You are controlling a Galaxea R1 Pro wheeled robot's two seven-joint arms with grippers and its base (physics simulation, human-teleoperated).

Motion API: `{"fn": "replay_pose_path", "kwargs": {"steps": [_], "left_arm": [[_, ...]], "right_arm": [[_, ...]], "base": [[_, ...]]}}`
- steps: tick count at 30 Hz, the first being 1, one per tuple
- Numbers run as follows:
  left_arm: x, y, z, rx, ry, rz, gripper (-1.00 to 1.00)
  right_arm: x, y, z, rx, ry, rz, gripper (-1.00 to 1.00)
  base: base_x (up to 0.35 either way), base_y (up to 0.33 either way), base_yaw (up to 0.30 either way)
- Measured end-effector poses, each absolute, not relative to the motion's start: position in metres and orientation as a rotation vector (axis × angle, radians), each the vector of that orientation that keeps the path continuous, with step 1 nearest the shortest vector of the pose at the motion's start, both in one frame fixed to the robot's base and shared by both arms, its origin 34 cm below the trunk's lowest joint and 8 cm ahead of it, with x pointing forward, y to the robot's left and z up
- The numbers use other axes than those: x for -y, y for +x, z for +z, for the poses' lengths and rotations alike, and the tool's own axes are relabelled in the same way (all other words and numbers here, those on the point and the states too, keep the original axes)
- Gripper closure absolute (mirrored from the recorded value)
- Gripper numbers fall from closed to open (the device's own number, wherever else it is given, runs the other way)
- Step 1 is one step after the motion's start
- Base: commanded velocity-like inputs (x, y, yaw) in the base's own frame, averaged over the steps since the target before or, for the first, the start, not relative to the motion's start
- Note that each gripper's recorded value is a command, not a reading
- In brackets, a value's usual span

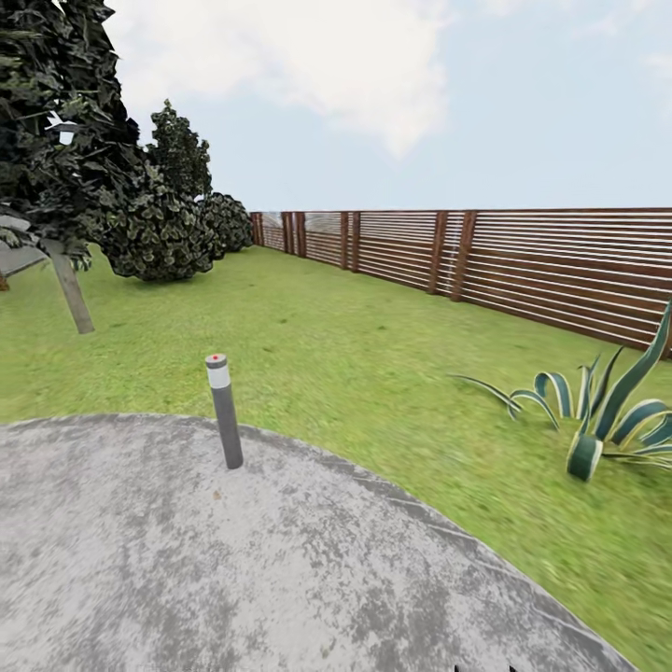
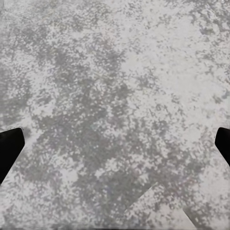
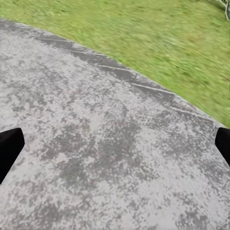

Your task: In the garden, pick up the pesticide atomizer on the floor and spray pesticide onto both trees until each tree trunk is fully covered.

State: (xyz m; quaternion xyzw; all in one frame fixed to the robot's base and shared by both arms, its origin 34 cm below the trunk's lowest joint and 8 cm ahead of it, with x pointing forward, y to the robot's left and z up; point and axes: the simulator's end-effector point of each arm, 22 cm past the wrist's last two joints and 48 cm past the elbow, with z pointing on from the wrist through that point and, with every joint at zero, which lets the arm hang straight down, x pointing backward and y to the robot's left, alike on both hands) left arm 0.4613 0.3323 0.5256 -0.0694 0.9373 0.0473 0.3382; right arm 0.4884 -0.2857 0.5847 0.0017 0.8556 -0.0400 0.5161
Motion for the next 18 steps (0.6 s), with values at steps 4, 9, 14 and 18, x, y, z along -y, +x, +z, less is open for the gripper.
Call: {"fn": "replay_pose_path", "kwargs": {"steps": [4, 9, 14, 18], "left_arm": [[-0.3334, 0.4604, 0.5248, -2.444, -0.184, 0.125, -1.00], [-0.3334, 0.4594, 0.5237, -2.448, -0.182, 0.126, -1.00], [-0.3333, 0.4580, 0.5222, -2.452, -0.181, 0.126, -1.00], [-0.3333, 0.4567, 0.5208, -2.457, -0.181, 0.127, -1.00]], "right_arm": [[0.2855, 0.4874, 0.5835, -2.058, 0.004, -0.096, -1.00], [0.2848, 0.4863, 0.5818, -2.063, 0.002, -0.094, -1.00], [0.2840, 0.4852, 0.5802, -2.068, 0.000, -0.092, -1.00], [0.2833, 0.4842, 0.5787, -2.072, -0.001, -0.091, -1.00]], "base": [[0.001, -0.002, 0.248], [0.000, 0.000, 0.248], [0.000, 0.000, 0.239], [0.000, 0.000, 0.222]]}}
